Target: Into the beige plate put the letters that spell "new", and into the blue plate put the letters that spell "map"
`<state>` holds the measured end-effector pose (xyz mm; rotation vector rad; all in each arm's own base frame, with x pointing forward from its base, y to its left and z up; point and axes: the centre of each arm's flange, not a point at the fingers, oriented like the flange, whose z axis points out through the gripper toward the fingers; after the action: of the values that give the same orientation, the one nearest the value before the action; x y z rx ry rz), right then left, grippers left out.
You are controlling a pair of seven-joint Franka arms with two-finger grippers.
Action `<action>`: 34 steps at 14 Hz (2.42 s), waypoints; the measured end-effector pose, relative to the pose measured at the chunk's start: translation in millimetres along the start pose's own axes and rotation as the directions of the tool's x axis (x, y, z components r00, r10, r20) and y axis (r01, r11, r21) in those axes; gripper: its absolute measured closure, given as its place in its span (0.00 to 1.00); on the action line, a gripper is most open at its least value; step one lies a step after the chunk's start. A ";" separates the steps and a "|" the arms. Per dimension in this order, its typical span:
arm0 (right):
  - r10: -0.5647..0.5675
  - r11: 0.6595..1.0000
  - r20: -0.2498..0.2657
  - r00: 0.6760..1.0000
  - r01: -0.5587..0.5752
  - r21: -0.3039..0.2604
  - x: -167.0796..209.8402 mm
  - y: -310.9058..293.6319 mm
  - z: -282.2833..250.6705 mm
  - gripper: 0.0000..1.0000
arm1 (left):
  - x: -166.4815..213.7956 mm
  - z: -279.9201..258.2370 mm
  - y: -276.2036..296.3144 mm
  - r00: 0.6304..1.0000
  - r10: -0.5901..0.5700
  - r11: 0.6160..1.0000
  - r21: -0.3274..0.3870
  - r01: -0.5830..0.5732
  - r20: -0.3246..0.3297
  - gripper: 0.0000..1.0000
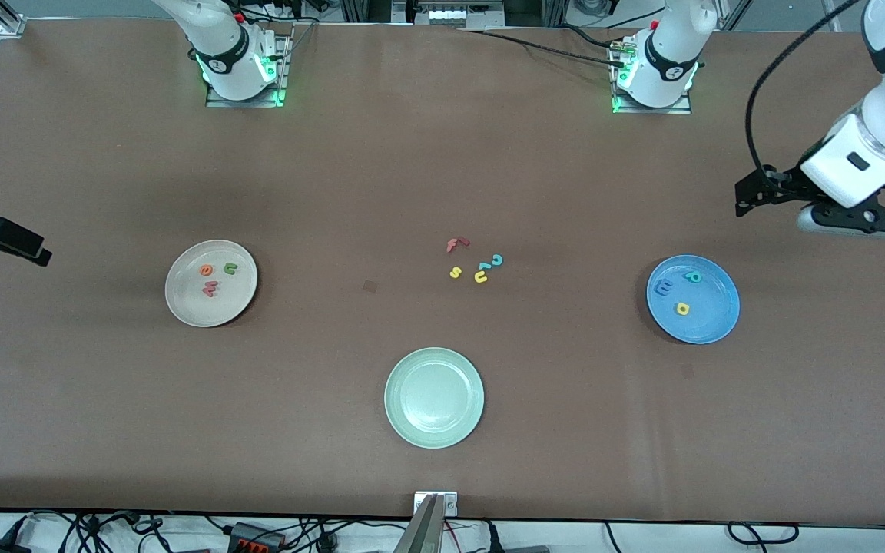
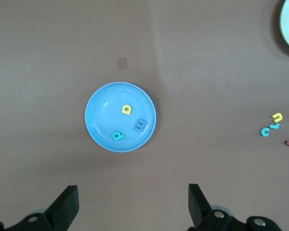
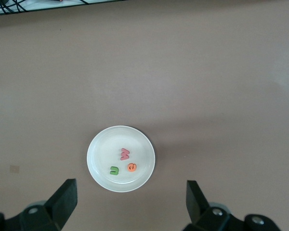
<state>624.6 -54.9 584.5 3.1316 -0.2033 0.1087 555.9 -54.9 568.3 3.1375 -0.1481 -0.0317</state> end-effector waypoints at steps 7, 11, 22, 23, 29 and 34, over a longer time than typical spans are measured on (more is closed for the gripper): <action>-0.046 0.999 0.045 0.998 0.046 0.006 -24.1 21.0 -25.5 0.00 | -3.1 -0.5 0.6 1.000 0.001 1.000 0.001 -0.001 0.004 0.00; -0.053 0.999 0.087 0.995 0.052 0.008 -45.5 25.4 -10.6 0.00 | -3.9 -1.0 0.7 1.000 0.001 1.000 0.001 -0.001 0.006 0.00; -0.086 0.996 0.075 0.993 0.088 -0.016 -70.4 19.3 -14.5 0.00 | -4.7 -1.9 0.7 1.000 0.001 1.000 0.001 -0.001 0.006 0.00; -0.086 0.996 0.074 0.994 0.088 -0.018 -71.3 19.5 -16.1 0.00 | -5.3 -1.6 0.7 1.000 0.001 1.000 0.001 -0.001 0.012 0.00; -0.084 0.996 0.078 0.993 0.086 -0.016 -75.3 20.9 -18.0 0.00 | -6.3 -1.3 0.7 1.000 0.001 1.000 0.002 -0.001 0.018 0.00; -0.079 0.997 0.098 0.992 0.080 -0.015 -78.1 24.1 -8.9 0.00 | -6.4 -1.4 0.7 1.000 0.001 1.000 0.002 -0.001 0.018 0.00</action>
<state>543.6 -68.7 587.9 3.1235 -0.0788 -0.0457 549.6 -55.1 569.9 3.1394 -0.1494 -0.0602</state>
